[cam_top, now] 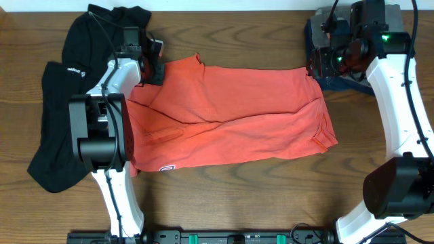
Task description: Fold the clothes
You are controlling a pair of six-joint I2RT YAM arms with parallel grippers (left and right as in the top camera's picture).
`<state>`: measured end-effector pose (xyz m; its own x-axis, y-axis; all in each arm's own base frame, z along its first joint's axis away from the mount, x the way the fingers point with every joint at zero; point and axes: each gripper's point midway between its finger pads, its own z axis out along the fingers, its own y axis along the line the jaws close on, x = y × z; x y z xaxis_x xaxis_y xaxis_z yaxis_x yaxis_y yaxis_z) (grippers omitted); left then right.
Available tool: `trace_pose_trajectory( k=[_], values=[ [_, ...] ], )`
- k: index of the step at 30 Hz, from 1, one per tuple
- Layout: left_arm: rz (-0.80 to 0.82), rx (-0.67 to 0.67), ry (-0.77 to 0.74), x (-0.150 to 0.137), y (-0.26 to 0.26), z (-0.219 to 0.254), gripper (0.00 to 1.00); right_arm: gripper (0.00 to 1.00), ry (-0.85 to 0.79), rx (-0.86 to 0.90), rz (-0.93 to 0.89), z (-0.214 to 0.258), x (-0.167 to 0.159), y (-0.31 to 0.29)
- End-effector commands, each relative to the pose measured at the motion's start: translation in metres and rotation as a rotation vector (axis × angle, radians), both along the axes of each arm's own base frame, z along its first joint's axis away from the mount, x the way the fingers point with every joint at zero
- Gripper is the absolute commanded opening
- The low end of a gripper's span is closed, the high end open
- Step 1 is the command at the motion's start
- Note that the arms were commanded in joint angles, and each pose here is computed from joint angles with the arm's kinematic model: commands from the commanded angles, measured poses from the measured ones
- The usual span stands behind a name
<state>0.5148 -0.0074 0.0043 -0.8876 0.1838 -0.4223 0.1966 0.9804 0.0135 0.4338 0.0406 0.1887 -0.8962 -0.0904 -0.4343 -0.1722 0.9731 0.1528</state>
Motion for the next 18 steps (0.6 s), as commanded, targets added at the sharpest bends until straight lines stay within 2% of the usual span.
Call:
trace_pose_trajectory(
  k=[1,3,5,10,14,18],
  values=[
    [-0.005,0.016,0.04,-0.007,0.003,-0.015,0.22,0.64,-0.022,-0.008,0.019,0.007,0.002,0.003],
    [-0.001,0.014,0.04,-0.007,0.003,-0.015,0.1,0.64,-0.023,-0.007,0.018,0.007,0.002,0.003],
    [0.01,0.01,0.04,-0.007,0.003,-0.015,0.06,0.64,-0.023,-0.007,0.018,0.007,0.002,0.003],
    [0.048,-0.006,0.02,-0.003,0.004,-0.005,0.06,0.64,-0.023,-0.007,0.018,0.007,0.002,0.003],
    [0.061,-0.013,-0.019,-0.001,0.004,0.023,0.06,0.64,-0.023,-0.007,0.018,0.007,0.002,0.003],
    [0.084,-0.024,-0.006,-0.018,0.004,0.058,0.06,0.64,-0.023,-0.007,0.018,0.007,0.002,0.003]
  ],
)
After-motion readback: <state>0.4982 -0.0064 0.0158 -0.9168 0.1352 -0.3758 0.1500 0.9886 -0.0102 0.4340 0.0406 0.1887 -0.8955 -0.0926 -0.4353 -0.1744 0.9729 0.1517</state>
